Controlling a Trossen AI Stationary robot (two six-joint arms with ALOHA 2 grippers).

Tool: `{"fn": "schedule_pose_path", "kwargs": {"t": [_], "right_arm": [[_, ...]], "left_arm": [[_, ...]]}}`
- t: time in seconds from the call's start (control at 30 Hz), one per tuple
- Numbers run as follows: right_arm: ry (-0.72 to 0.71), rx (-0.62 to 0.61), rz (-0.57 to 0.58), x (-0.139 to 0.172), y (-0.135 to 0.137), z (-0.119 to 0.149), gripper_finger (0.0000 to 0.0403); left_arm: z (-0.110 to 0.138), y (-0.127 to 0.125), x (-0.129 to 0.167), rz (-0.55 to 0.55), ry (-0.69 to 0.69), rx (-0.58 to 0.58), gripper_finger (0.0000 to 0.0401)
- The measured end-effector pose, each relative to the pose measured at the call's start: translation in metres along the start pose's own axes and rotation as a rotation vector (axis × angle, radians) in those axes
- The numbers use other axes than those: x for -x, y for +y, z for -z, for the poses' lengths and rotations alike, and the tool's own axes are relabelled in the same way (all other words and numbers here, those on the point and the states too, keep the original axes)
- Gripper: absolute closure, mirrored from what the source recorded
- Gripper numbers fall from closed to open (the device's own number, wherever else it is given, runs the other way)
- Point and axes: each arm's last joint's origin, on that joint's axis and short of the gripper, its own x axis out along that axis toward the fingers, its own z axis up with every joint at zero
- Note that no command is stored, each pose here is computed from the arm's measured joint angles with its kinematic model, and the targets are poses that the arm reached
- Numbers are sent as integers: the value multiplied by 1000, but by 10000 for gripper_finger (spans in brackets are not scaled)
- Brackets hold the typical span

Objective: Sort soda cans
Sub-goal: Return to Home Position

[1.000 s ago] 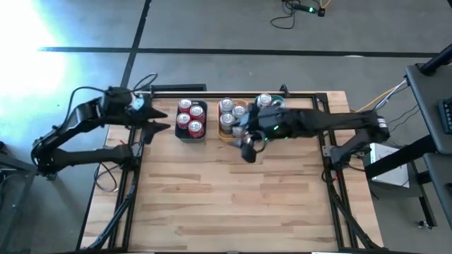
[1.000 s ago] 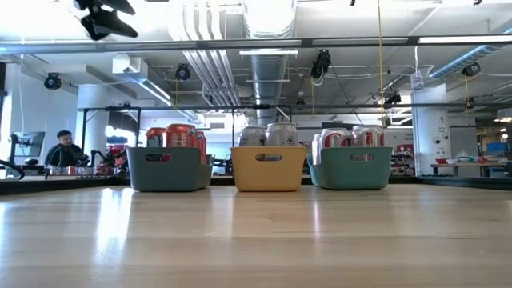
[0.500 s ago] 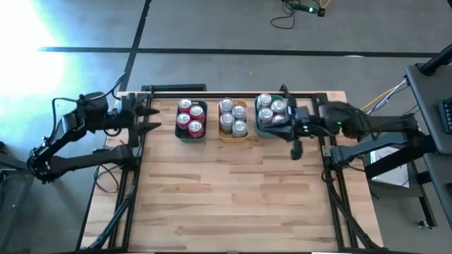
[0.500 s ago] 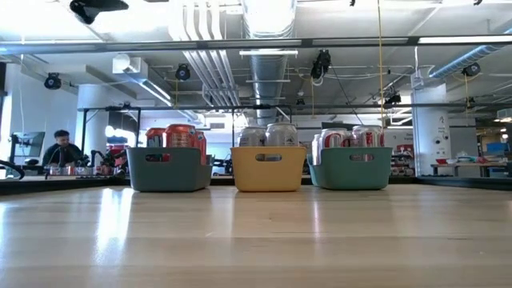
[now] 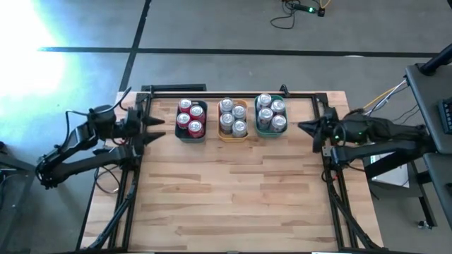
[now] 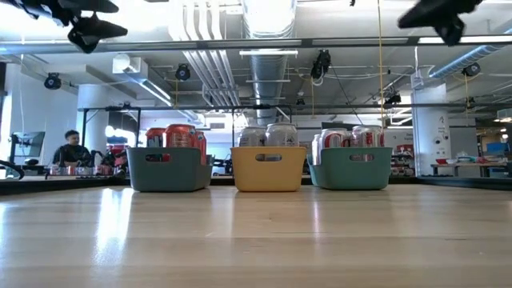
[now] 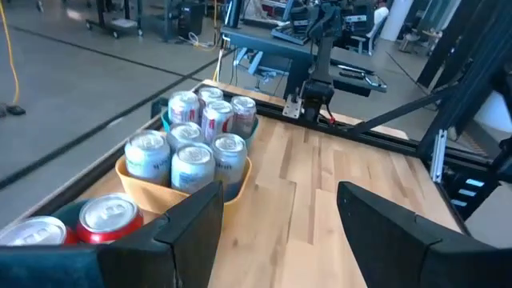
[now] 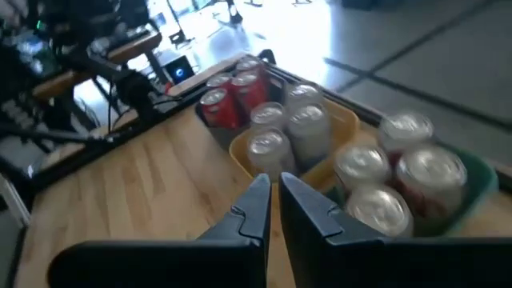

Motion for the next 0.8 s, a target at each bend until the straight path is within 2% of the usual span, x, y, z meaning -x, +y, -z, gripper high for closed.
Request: {"fn": "schedule_pose_path", "kwargs": {"t": [0.13, 0.23, 0.33, 0.47, 0.57, 0.7, 0.8], "right_arm": [[32, -101, 31, 13, -10, 7, 380], [45, -108, 62, 18, -15, 12, 380], [23, 5, 71, 15, -16, 14, 380], [-38, 182, 43, 2, -12, 19, 379], [-138, 254, -13, -16, -7, 28, 382], [-294, 292, -146, -39, -3, 46, 385], [-352, 322, -259, -53, -3, 67, 383]], "left_arm": [[7, 1, -2, -2, 12, 8, 171], [13, 4, -7, -1, -5, -29, 171], [20, 8, -18, -2, -51, -30, 171], [29, 13, -35, 8, -111, 40, 171], [35, 17, -46, 17, -147, 77, 171], [35, 19, -55, 33, -184, 168, 171], [36, 17, -56, 91, -165, 157, 171]]}}
